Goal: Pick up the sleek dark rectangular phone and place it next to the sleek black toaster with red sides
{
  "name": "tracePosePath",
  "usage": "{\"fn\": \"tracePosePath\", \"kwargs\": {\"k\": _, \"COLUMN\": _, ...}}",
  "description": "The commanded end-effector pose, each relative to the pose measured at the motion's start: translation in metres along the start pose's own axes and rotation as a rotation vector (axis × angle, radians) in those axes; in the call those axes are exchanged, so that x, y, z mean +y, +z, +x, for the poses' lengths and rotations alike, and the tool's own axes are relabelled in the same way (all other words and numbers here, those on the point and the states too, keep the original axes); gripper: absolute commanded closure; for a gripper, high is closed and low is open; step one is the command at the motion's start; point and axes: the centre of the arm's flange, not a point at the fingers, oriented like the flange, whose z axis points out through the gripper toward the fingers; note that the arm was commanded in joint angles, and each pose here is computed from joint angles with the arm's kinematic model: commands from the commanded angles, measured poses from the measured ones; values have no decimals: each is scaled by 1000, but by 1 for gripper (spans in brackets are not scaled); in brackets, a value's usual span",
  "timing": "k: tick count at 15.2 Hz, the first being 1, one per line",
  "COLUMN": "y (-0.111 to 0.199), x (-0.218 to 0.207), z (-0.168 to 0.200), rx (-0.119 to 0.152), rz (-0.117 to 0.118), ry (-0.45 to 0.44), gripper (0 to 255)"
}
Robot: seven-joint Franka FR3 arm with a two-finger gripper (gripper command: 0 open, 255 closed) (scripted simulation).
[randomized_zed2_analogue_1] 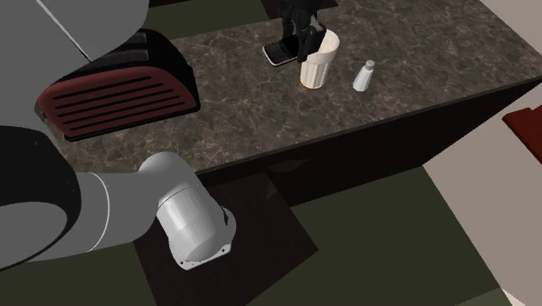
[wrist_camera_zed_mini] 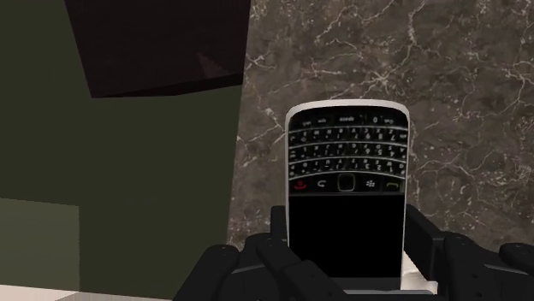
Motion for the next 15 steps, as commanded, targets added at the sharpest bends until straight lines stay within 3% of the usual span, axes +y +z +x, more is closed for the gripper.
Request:
{"fn": "tracePosePath", "kwargs": {"k": 1, "y": 0, "x": -17, "z": -11, "rx": 0, "rz": 0, "ry": 0, "gripper": 255}}
{"fn": "tracePosePath", "kwargs": {"k": 15, "y": 12, "x": -176, "z": -104, "rx": 0, "rz": 0, "ry": 0, "gripper": 255}}
